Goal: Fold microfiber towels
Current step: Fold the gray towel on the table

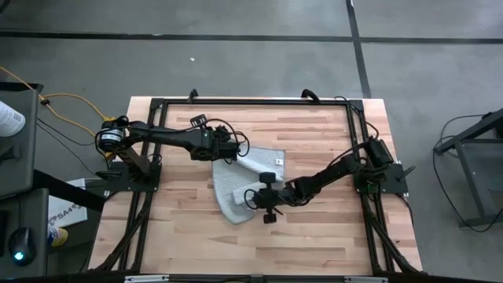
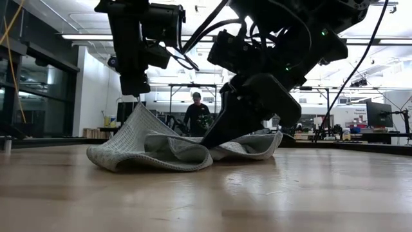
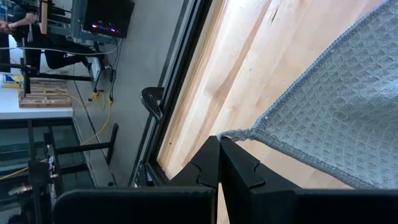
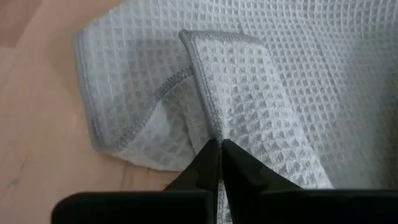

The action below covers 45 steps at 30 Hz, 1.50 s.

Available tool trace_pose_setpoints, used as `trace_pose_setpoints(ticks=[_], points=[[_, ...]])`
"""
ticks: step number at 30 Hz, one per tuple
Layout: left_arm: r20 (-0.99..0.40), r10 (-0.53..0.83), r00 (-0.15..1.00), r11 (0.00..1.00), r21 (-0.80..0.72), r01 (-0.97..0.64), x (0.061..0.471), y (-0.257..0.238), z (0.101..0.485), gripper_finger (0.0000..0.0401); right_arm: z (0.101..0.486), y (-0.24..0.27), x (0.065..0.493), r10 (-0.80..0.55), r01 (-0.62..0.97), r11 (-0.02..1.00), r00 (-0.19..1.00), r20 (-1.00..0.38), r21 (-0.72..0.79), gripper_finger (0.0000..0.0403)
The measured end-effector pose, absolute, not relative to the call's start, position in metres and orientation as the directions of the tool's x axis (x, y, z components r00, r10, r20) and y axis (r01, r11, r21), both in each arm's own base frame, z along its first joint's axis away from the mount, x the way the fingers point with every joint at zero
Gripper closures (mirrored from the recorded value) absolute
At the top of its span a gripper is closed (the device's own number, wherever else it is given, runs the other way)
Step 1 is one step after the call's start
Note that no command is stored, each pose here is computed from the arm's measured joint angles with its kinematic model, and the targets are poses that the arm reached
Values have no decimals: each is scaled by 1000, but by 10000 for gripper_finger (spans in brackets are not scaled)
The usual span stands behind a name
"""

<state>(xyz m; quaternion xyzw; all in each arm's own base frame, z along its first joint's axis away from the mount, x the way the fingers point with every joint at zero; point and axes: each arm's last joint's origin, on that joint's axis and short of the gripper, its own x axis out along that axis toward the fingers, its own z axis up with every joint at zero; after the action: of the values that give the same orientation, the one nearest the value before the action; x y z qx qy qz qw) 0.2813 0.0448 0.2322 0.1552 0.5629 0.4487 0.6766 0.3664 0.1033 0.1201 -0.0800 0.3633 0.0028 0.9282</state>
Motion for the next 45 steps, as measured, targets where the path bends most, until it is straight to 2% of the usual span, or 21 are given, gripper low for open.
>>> trace_pose_setpoints(ticks=[5, 10, 19, 31, 36, 45], points=[[-622, 782, -39, 549, 717, -429, 281, 45, 232, 401, 119, 116, 358, -103, -56, 978, 713, -694, -203, 398], [-623, 781, -42, 550, 718, -426, 281, 45, 232, 401, 120, 137, 342, -107, -54, 980, 672, -732, -193, 398], [-625, 780, -41, 552, 716, -427, 281, 45, 232, 401, 139, 168, 297, -236, 73, 968, 596, -767, -241, 399], [-631, 775, -40, 558, 712, -427, 281, 44, 232, 401, 142, 195, 261, -94, 78, 995, 455, -885, -65, 399], [-648, 760, -40, 576, 701, -420, 281, 44, 231, 401, 140, 192, 250, -165, 114, 985, 387, -907, -130, 399], [-656, 754, -39, 583, 695, -420, 281, 44, 231, 401, 139, 175, 246, -347, 172, 937, 343, -873, -305, 399]])
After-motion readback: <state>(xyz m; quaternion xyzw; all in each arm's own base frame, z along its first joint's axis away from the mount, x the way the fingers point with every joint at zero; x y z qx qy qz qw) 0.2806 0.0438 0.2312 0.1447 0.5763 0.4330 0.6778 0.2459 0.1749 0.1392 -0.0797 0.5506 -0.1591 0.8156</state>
